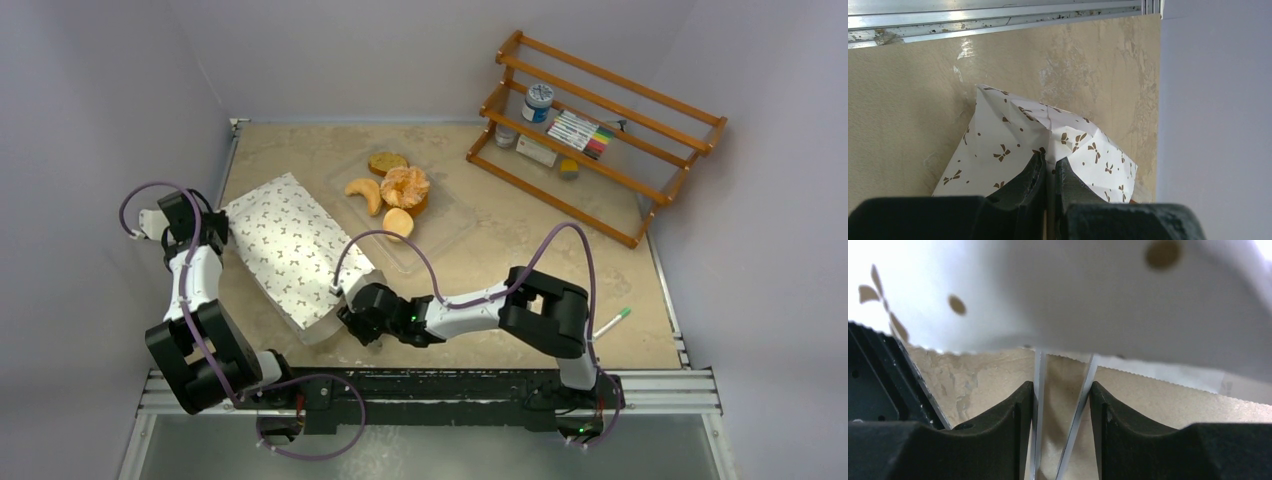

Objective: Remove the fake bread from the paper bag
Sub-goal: Take out the fake bread from the paper bag.

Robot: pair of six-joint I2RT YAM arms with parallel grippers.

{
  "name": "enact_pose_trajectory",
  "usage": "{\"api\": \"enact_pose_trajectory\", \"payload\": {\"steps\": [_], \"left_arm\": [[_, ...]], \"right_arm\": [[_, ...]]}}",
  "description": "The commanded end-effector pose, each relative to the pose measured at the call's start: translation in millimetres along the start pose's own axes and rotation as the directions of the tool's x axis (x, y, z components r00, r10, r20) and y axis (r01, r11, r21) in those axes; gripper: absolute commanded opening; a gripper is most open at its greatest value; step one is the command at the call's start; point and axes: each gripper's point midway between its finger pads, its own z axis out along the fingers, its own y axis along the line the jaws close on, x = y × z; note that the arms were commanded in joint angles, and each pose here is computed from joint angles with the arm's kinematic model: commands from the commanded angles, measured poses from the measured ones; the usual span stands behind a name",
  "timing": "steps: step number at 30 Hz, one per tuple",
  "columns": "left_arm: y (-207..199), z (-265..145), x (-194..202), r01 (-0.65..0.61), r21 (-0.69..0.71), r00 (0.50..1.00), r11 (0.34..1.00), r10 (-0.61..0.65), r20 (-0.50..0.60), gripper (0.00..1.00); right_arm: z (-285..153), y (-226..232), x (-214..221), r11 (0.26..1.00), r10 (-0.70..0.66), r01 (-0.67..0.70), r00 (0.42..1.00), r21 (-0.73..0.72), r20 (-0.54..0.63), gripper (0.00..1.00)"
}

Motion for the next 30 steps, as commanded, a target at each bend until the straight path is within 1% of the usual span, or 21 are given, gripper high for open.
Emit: {"api": "enact_pose_trajectory", "payload": {"steps": [1, 8, 12, 14, 19, 23, 30], "left_arm": [[-21.5, -5.5, -2.6, 0.015, 0.088, 1.000, 0.996, -0.016, 0.002, 0.00], [-18.9, -5.1, 2.5, 0.016, 0.087, 1.000, 0.996, -0.015, -0.010, 0.00], [-16.1, -5.3, 5.9, 0.015, 0.085, 1.000, 0.996, -0.014, -0.014, 0.00], [-16.2, -5.1, 5.7, 0.016, 0.084, 1.000, 0.996, -0.015, -0.013, 0.00], [-16.4, -4.7, 5.2, 0.025, 0.084, 1.000, 0.996, -0.024, -0.011, 0.00], [-16.6, -5.7, 3.4, 0.047, 0.083, 0.999, 0.995, -0.047, -0.001, 0.00], [-13.3, -4.7, 0.9, 0.149, 0.089, 0.988, 0.985, -0.152, 0.025, 0.00]], "right_arm": [[7.8, -5.2, -7.8, 0.998, -0.062, 0.062, 0.998, 0.033, 0.009, 0.46], [18.8, -10.8, -8.0, 0.995, -0.090, 0.090, 0.996, 0.036, 0.005, 0.47], [27.0, -13.8, -7.5, 0.995, -0.098, 0.098, 0.995, 0.036, -0.003, 0.45], [28.1, -14.7, -9.0, 0.994, -0.102, 0.102, 0.995, 0.039, -0.003, 0.40], [19.6, -15.7, -12.5, 0.994, -0.100, 0.100, 0.995, 0.043, 0.000, 0.13], [6.2, -20.5, -19.4, 0.993, -0.087, 0.086, 0.996, 0.075, 0.003, 0.00], [-19.2, -20.4, -18.8, 0.996, -0.059, 0.062, 0.997, 0.071, -0.039, 0.00]]}}
